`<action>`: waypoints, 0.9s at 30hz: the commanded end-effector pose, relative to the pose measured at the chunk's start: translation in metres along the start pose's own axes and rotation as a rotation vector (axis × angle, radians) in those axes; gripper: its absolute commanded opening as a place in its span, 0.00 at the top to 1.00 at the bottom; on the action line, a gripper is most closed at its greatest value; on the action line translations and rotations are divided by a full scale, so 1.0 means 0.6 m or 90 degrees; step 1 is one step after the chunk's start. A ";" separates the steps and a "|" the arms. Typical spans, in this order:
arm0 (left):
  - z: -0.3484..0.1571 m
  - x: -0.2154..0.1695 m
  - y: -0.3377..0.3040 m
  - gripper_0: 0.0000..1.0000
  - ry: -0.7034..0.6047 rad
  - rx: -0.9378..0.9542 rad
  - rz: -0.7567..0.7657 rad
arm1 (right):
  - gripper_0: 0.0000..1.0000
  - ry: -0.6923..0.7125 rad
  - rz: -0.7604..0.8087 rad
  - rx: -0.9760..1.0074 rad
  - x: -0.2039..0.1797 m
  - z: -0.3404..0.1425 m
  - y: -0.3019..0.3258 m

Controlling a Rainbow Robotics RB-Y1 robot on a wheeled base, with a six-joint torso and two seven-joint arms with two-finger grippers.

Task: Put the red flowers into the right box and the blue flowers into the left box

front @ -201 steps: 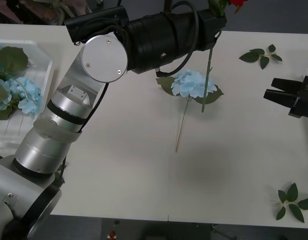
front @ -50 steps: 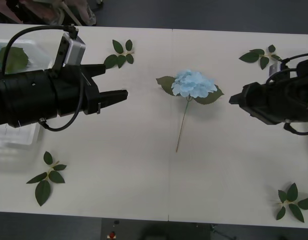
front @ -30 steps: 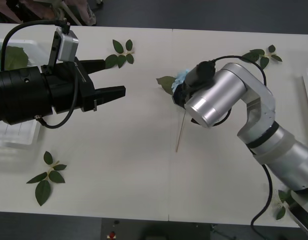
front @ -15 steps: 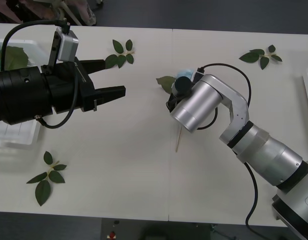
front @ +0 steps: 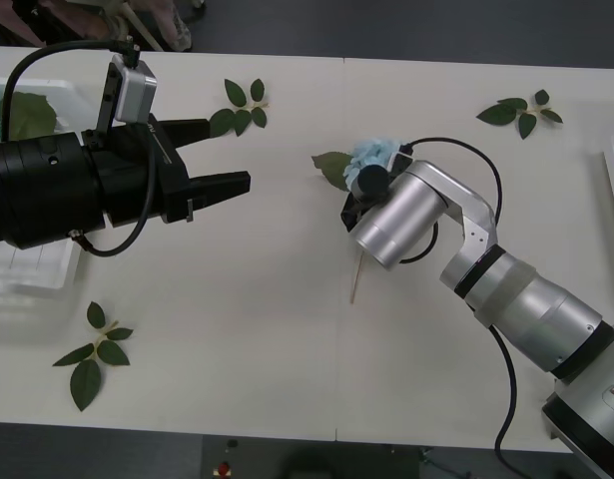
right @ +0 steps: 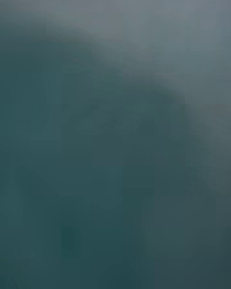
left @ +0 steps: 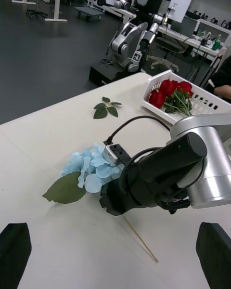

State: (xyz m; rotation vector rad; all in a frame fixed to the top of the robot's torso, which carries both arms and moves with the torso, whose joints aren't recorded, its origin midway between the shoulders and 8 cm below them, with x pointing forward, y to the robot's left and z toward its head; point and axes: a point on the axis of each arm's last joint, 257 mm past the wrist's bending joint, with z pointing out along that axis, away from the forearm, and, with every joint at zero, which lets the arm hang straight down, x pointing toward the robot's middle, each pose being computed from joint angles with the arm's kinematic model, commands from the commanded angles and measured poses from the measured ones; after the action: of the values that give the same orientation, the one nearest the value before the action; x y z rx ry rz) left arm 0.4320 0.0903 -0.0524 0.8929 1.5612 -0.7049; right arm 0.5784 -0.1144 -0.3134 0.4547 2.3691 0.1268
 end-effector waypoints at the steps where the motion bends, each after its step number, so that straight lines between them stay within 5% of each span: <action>1: 0.001 -0.023 -0.002 0.00 -0.017 0.001 0.033 | 0.96 -0.017 -0.016 -0.037 -0.031 -0.025 0.057; 11: 0.001 -0.023 -0.002 0.00 -0.017 0.001 0.033 | 1.00 -0.010 -0.011 -0.050 -0.054 -0.029 0.051; 18: 0.001 -0.023 -0.002 0.00 -0.017 0.001 0.033 | 1.00 0.050 0.012 -0.215 -0.135 -0.117 0.052; 27: 0.001 -0.023 -0.002 0.00 -0.017 0.001 0.033 | 1.00 0.019 -0.174 -0.403 -0.229 -0.273 0.054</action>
State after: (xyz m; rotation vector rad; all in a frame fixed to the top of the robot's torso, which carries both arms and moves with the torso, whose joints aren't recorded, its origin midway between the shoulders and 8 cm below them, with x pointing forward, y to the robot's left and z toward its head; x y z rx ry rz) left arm 0.4324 0.0906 -0.0526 0.8919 1.5620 -0.7046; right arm 0.5716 -0.1507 -0.1473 -0.0434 2.3443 0.6804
